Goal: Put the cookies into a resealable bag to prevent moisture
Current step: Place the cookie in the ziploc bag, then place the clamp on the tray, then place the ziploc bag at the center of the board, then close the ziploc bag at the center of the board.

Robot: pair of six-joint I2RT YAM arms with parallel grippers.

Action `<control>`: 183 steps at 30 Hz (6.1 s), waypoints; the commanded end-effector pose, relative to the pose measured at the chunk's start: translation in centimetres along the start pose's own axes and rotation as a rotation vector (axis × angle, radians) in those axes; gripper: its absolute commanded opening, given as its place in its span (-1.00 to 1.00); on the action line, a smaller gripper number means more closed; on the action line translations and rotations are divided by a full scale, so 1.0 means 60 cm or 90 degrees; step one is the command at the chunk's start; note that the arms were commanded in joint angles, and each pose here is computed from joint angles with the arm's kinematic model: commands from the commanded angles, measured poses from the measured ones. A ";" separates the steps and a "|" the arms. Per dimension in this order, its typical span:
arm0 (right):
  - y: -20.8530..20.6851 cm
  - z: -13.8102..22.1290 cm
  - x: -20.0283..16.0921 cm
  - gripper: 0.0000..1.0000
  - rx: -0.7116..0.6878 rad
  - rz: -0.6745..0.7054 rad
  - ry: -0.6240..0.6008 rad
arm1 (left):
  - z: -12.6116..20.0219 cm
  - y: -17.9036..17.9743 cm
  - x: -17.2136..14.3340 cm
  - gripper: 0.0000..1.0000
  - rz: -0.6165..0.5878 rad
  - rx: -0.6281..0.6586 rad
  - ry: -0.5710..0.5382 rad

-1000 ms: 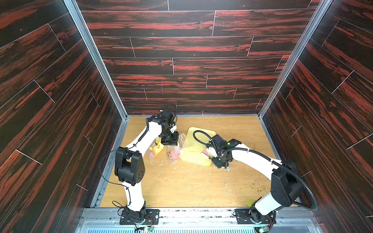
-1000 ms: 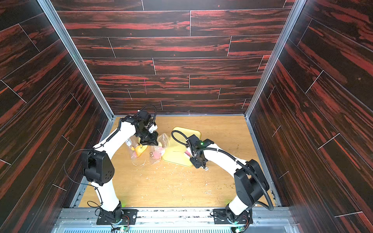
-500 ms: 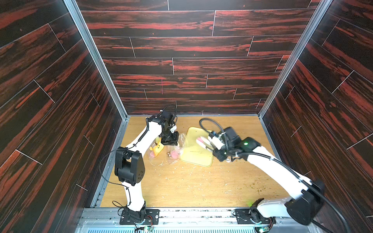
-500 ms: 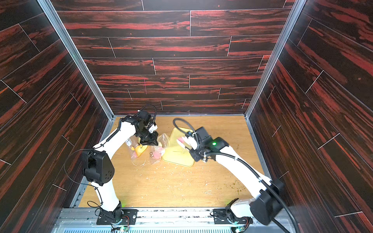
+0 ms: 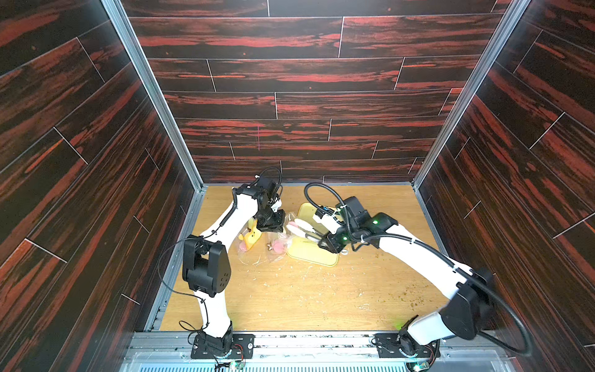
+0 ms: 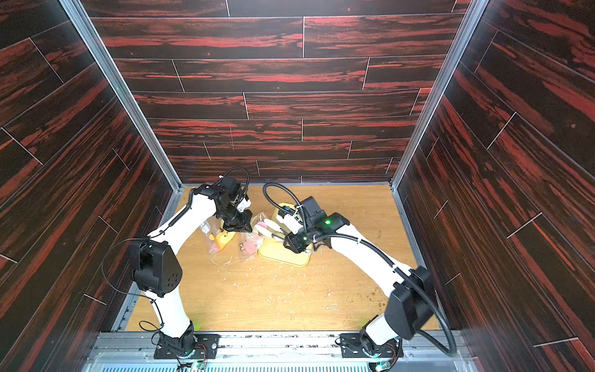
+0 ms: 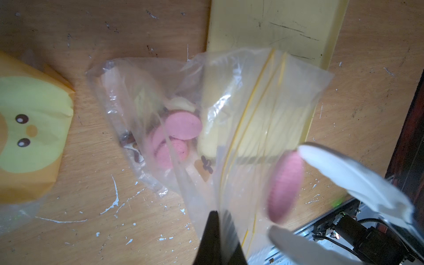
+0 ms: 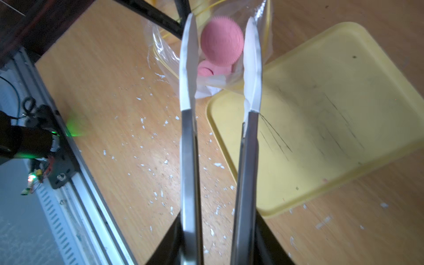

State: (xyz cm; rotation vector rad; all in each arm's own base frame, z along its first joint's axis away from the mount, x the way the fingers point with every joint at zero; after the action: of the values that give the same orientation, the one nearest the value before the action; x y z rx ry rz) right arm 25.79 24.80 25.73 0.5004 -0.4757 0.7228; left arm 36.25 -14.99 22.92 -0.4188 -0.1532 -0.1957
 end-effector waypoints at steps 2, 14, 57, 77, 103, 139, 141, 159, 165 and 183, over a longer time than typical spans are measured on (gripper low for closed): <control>0.019 0.021 0.031 -0.02 0.041 0.031 -0.062 | 0.035 -0.005 -0.011 -1.00 -0.014 0.004 -0.022; -0.111 0.050 -0.045 -0.02 -0.195 -0.076 -0.018 | 0.069 -0.016 -0.018 -1.00 -0.024 -0.003 -0.053; -0.013 -0.137 -0.077 0.46 -0.032 0.268 -0.266 | 0.078 -0.072 -0.178 -1.00 -0.356 -0.059 0.007; 0.067 -0.179 -0.045 0.46 0.030 0.352 -0.378 | 0.039 -0.063 -0.183 -1.00 -0.356 -0.069 0.101; 0.091 -0.139 -0.043 -0.44 0.114 0.380 -0.358 | 0.042 -0.050 -0.173 -1.00 -0.357 -0.002 0.106; 0.081 0.007 -0.082 -0.88 0.217 -0.085 0.019 | 0.088 -0.120 -0.187 0.50 -0.512 -0.180 -0.200; 0.058 0.008 -0.087 -0.90 0.227 -0.115 0.019 | 0.080 -0.107 -0.197 0.52 -0.522 -0.144 -0.207; -0.040 -0.011 -0.111 -0.91 0.251 -0.197 0.000 | 0.027 -0.071 -0.229 0.58 -0.500 -0.120 -0.226; -0.046 -0.015 -0.113 -0.91 0.254 -0.199 -0.006 | 0.004 -0.082 -0.186 0.42 -0.487 -0.140 -0.230; -0.050 -0.027 -0.108 -0.90 0.278 -0.197 -0.009 | 0.019 -0.093 -0.178 -0.52 -0.498 -0.144 -0.213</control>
State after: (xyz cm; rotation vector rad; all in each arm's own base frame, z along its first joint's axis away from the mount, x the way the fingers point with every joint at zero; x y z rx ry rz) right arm 24.05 20.51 20.39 0.9452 -0.2571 0.5049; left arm 24.64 -17.62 23.35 -0.5907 -0.6347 -0.8832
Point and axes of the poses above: each gripper's point midway between its finger pads, its own z axis back along the fingers, its own y axis along the line the jaws close on, x = y × z, the point moved 8 cm from there along z, back along the fingers, and after that the axes turned 7 degrees about -z, right-handed, at the moved point
